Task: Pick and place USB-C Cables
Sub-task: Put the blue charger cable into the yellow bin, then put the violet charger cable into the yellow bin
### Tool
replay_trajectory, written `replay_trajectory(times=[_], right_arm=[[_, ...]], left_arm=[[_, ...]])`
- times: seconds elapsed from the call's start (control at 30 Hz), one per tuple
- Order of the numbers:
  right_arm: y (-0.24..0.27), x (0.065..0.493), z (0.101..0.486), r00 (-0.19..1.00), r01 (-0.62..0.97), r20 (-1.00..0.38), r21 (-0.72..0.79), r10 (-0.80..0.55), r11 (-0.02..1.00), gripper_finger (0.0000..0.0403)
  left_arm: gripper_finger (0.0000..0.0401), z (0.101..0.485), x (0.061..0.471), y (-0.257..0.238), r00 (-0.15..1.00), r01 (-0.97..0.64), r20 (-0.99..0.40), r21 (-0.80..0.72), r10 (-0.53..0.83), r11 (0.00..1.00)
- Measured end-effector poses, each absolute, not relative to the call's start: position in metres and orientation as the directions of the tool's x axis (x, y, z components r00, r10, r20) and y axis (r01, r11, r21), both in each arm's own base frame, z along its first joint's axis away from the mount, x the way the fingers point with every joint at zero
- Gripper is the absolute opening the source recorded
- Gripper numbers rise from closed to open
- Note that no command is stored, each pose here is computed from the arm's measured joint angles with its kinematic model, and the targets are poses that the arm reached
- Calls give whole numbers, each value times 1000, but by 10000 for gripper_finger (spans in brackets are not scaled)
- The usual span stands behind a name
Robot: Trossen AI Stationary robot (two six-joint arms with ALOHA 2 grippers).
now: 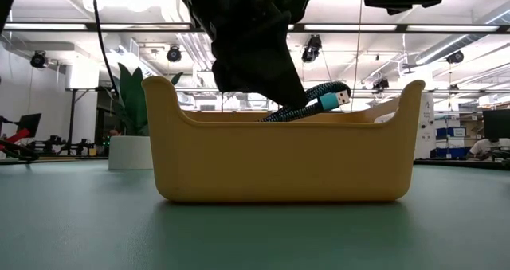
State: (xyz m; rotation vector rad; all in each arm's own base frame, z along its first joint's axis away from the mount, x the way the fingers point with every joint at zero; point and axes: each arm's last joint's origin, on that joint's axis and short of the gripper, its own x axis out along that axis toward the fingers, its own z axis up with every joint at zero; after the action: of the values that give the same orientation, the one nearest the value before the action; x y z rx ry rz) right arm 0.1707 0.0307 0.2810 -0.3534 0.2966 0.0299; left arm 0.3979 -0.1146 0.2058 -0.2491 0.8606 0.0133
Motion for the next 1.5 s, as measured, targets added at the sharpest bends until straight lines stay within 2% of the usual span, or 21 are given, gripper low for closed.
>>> replay_trajectory(times=[0.53, 0.97, 1.33, 1.5], right_arm=[[31, 171, 281, 956, -80, -291, -336, -23, 938, 68], [31, 171, 281, 956, -80, -292, -336, -23, 938, 68], [31, 171, 281, 956, -80, -292, -336, -23, 938, 68], [31, 171, 281, 956, -80, -292, -336, -23, 938, 68]], left_arm=[[25, 206, 398, -114, 653, -126, -752, -225, -90, 966], [118, 206, 399, -112, 652, -124, -752, -227, -93, 966], [123, 207, 398, -111, 654, -90, -751, -197, -92, 976], [123, 227, 393, -109, 690, -4, -717, -142, -100, 990]])
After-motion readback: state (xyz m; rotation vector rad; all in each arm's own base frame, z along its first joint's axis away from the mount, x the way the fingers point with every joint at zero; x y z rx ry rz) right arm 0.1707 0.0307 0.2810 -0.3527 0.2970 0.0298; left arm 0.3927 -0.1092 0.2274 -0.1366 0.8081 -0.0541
